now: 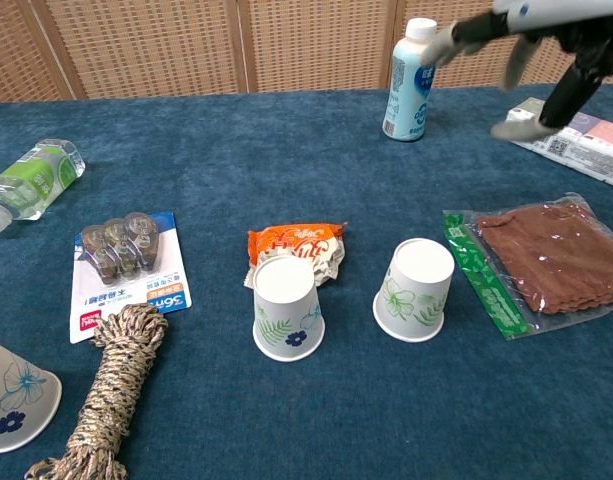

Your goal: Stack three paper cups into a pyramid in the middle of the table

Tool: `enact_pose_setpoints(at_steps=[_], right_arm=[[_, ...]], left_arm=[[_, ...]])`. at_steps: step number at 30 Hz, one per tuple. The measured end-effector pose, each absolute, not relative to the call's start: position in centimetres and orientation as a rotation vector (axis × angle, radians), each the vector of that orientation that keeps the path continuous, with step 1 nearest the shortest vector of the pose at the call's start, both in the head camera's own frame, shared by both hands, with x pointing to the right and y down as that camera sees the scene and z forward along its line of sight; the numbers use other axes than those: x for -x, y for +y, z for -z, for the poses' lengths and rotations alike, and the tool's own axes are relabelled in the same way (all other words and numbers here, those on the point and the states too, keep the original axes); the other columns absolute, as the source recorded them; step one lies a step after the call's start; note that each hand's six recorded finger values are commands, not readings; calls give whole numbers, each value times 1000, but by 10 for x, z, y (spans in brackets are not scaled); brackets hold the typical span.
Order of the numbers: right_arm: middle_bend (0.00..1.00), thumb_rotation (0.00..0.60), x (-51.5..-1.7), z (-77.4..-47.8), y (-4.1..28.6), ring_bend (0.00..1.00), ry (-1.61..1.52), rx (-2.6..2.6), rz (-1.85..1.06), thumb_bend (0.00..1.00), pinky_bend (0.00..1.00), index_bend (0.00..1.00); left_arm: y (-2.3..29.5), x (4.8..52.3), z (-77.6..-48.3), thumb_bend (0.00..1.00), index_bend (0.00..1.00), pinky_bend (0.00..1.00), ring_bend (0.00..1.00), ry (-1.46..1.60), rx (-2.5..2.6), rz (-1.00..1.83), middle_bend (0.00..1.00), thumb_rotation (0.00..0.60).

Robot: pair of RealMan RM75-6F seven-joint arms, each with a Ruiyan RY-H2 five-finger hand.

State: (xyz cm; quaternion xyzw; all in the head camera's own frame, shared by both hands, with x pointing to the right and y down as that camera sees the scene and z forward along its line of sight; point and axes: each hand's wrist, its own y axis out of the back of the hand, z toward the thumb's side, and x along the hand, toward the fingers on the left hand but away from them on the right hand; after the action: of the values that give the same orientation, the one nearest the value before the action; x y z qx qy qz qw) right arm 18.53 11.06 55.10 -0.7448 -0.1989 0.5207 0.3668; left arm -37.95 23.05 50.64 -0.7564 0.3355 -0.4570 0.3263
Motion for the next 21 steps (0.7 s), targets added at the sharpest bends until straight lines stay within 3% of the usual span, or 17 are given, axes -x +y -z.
enact_pose_setpoints(at_steps=[7, 21], right_arm=[[0, 600, -209, -544, 104, 0, -645, 1805, -1286, 435, 67, 0], [0, 600, -248, -540, 106, 0, -764, 1721, -1300, 432, 29, 0]], left_arm=[[229, 351, -514, 507, 51, 0, 0, 715, 1993, 1156, 0, 447], [229, 276, -535, 508, 39, 0, 0, 413, 2026, 1024, 0, 458]])
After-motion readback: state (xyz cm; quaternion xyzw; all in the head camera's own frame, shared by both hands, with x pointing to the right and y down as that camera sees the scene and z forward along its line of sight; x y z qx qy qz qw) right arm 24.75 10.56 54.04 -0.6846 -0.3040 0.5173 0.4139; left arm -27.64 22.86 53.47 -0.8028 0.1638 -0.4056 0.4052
